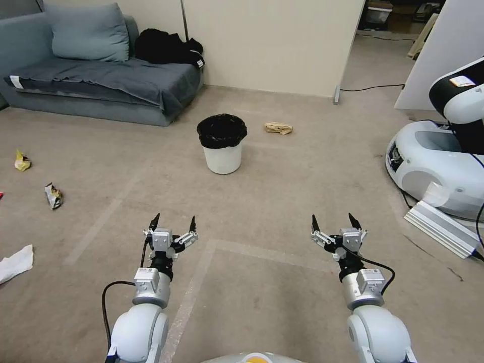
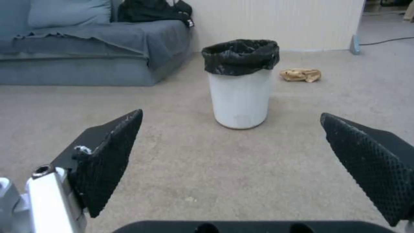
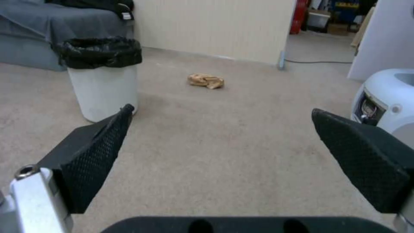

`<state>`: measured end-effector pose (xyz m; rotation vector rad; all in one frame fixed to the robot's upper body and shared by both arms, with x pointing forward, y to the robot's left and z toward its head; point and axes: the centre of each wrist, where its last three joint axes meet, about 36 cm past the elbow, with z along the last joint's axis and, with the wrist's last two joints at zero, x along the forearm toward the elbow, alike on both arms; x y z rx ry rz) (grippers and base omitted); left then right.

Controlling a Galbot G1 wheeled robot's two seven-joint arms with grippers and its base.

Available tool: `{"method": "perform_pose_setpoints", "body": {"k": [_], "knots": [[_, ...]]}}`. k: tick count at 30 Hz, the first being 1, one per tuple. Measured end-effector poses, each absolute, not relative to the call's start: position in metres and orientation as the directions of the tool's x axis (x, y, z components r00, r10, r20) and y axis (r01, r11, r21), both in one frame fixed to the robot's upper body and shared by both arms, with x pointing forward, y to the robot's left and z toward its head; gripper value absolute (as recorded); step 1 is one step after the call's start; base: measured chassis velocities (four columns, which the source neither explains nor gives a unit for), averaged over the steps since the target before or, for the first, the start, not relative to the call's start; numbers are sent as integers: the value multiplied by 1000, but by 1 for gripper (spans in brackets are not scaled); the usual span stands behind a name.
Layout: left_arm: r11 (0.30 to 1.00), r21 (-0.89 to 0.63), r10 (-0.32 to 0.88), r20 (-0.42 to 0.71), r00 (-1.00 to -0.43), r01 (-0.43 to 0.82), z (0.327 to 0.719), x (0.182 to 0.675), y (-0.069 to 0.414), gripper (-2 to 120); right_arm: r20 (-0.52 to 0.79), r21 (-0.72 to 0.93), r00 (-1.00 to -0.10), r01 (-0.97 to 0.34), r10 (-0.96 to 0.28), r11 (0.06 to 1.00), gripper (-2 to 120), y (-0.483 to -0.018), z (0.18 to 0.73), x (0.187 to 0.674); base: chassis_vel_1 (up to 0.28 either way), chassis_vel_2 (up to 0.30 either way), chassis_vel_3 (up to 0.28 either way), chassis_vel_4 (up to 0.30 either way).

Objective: Pick up the trash bin, then pick up the garbage from the floor and place it into the trash bin.

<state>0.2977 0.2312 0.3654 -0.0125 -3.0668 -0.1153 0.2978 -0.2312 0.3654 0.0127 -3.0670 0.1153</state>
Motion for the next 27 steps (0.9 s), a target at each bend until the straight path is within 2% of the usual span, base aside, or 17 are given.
{"method": "perform_pose_setpoints", "body": {"k": [14,19,22,27], "knots": [[997,78,1,77,-997,7,367,295,230,100,63,-79,-998,-13,-8,997,100,-227,370,289,0,0,0,0],[994,104,-44,105,-994,-33,391,273,218,100,4,-95,-1000,-8,-7,995,100,-211,397,253,0,0,0,0],[987,137,-106,133,-986,-87,421,247,206,100,-53,-108,-999,9,3,994,100,-199,427,222,0,0,0,0],[977,164,-164,152,-975,-138,448,227,197,100,-106,-107,-994,30,19,994,100,-191,455,199,0,0,0,0]]}}
